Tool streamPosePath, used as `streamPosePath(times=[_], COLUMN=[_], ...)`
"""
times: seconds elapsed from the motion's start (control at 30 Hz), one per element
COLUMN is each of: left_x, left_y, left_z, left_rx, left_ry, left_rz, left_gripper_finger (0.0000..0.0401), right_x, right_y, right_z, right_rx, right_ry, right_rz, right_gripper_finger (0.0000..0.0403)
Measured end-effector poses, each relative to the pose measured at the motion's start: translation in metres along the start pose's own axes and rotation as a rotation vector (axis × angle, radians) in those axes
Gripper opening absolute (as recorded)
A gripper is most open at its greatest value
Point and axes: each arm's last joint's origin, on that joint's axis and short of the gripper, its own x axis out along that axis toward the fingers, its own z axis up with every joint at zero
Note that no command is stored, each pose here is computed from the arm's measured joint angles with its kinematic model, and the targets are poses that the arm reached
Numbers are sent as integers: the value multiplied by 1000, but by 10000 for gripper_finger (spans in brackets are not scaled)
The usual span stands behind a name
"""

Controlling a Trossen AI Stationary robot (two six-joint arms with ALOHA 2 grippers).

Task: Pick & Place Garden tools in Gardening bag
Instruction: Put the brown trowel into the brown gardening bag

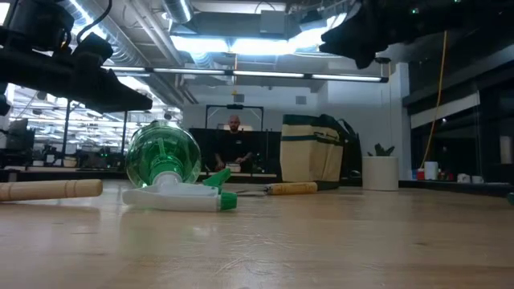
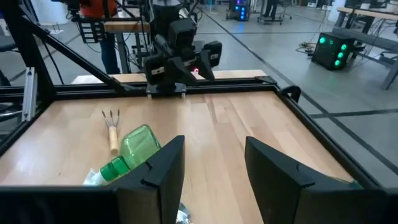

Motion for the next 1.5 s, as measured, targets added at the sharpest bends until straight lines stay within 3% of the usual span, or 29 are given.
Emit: streamPosePath(times=[0.53, 0.7, 0.83, 1.3, 1.5], left_x=[0, 0, 0, 0, 0], left_y=[0, 0, 0, 0, 0], left_z=[0, 0, 0, 0, 0], left_rx=[0, 0, 0, 0, 0], left_ry=[0, 0, 0, 0, 0], left_rz=[0, 0, 0, 0, 0], left_gripper_finger=[169, 169, 169, 169, 169], right_x=[4, 14, 29, 95, 112], right_y=[-2, -2, 1, 4, 5], right_z=[-4, -12, -20, 7, 6], right_rx=[-43, -107, -105, -298, -314], right_ry=[30, 69, 77, 371, 462], right_rz=[-11, -9, 56, 130, 147], right_gripper_finger=[169, 169, 169, 169, 169])
